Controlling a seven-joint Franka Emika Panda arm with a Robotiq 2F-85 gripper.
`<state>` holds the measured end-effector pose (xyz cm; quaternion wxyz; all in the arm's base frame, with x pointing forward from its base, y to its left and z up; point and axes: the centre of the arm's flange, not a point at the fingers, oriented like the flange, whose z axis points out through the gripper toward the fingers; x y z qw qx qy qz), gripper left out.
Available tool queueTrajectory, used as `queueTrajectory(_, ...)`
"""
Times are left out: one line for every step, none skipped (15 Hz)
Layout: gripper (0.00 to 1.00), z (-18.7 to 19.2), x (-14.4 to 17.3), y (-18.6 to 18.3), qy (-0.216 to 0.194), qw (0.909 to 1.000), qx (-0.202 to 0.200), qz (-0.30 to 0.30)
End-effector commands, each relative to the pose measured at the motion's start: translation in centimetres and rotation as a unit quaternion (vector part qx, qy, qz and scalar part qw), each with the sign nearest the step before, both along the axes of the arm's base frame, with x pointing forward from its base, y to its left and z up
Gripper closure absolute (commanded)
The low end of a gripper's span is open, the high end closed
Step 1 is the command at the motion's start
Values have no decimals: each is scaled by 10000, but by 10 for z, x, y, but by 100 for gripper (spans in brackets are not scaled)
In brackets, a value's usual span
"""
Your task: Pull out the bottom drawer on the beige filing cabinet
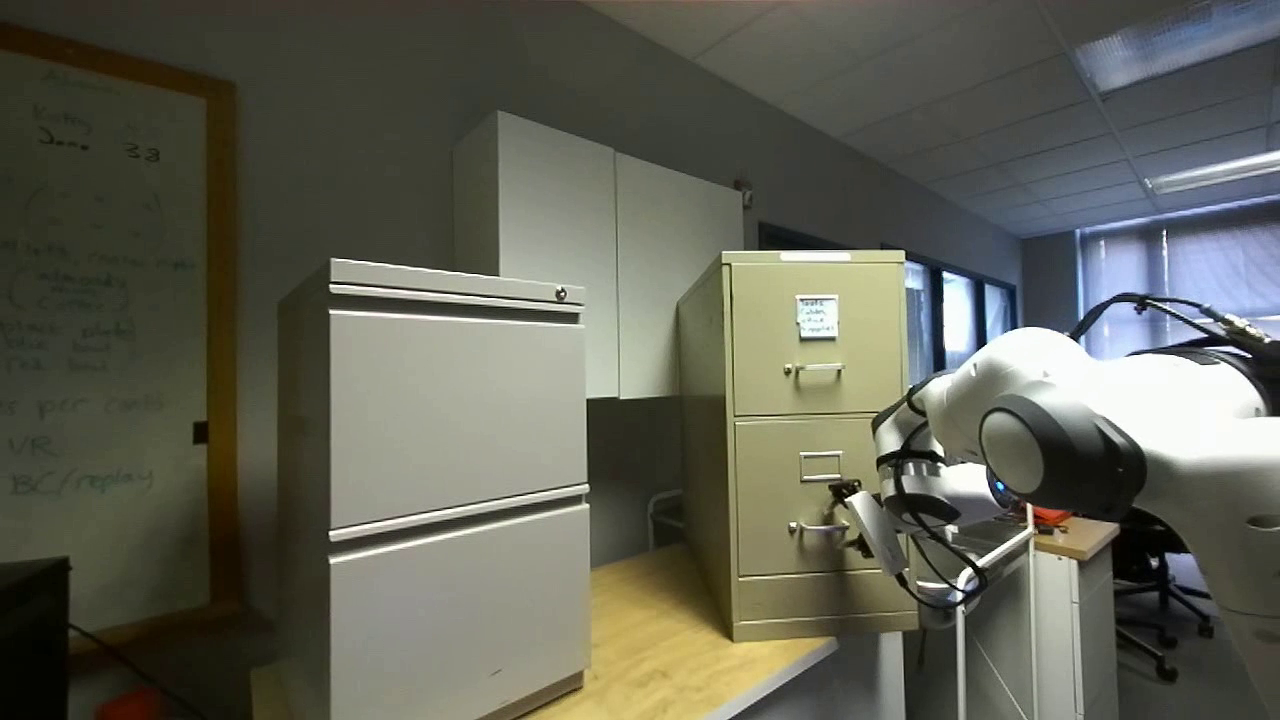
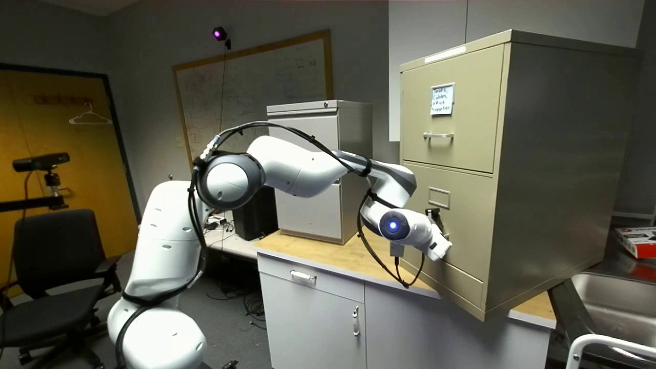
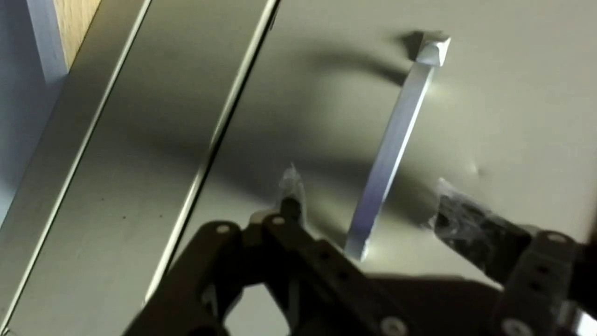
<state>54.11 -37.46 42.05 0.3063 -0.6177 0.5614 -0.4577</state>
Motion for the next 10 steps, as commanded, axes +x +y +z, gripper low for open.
queueTrajectory(55,-4,21,-5,48,10000,13,17)
queueTrajectory(62,-8,22,-3,83,10000,3,31)
queueTrajectory(70,-12,23,-1,126,9999,-3,43)
queueTrajectory(76,-17,23,1,171,9998,-1,51)
queueTrajectory(83,-22,23,4,226,9997,4,64)
queueTrajectory(92,-22,24,7,278,9996,8,93)
queueTrajectory(98,-22,25,15,389,9991,-13,164)
queueTrajectory(100,-20,24,23,539,9982,-21,264)
queueTrajectory(100,-17,21,36,653,9969,-17,441)
queueTrajectory(100,-14,20,45,771,9953,-7,586)
